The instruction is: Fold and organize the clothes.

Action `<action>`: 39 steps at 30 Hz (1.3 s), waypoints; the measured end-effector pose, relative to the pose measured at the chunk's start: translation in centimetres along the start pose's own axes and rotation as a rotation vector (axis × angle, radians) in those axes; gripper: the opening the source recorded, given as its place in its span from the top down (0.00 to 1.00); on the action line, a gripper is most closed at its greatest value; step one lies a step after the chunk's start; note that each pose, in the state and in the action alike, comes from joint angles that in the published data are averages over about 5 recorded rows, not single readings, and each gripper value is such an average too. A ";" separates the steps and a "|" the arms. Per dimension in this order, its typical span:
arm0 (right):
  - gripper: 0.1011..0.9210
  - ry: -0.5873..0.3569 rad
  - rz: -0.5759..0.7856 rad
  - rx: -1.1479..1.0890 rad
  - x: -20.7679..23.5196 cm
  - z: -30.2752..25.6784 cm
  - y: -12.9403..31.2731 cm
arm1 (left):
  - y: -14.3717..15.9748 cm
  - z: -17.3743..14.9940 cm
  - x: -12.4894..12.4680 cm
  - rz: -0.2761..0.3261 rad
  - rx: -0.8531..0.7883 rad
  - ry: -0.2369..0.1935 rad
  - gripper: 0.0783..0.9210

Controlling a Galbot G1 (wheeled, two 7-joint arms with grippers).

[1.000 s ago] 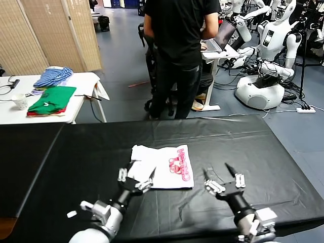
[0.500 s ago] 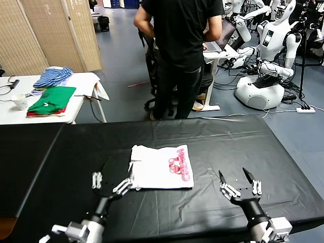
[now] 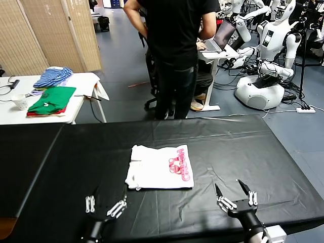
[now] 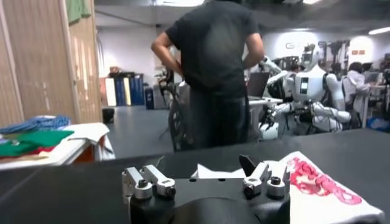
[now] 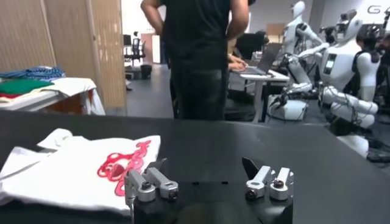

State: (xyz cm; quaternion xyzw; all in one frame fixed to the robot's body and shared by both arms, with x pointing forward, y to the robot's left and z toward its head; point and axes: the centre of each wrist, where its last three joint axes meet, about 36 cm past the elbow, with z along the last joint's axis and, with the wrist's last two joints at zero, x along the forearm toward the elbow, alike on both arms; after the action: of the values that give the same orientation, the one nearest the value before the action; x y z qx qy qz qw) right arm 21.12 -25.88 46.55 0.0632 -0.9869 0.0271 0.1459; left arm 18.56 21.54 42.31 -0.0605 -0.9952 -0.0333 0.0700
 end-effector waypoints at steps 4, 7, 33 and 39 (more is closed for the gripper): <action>0.02 0.011 -0.003 -0.004 0.0 0.1 0.1 | -0.1 0.2 0.4 -0.004 0.000 0.035 0.02; 0.02 0.009 -0.005 -0.006 0.0 0.1 0.1 | -0.2 0.1 0.5 -0.015 0.000 0.051 0.02; 0.02 0.001 0.021 -0.026 0.6 0.3 1.1 | -0.1 0.3 0.4 0.019 0.013 0.036 0.02; 0.02 0.006 0.023 -0.027 0.9 0.2 1.2 | -0.1 0.2 0.3 0.027 0.014 0.033 0.02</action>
State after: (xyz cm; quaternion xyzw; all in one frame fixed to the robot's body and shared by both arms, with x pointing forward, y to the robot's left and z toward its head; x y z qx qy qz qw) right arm 20.03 -24.78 46.55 0.0498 -0.9874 0.0159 0.1491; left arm 18.20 21.48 42.13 -0.0730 -0.9932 -0.0262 0.0871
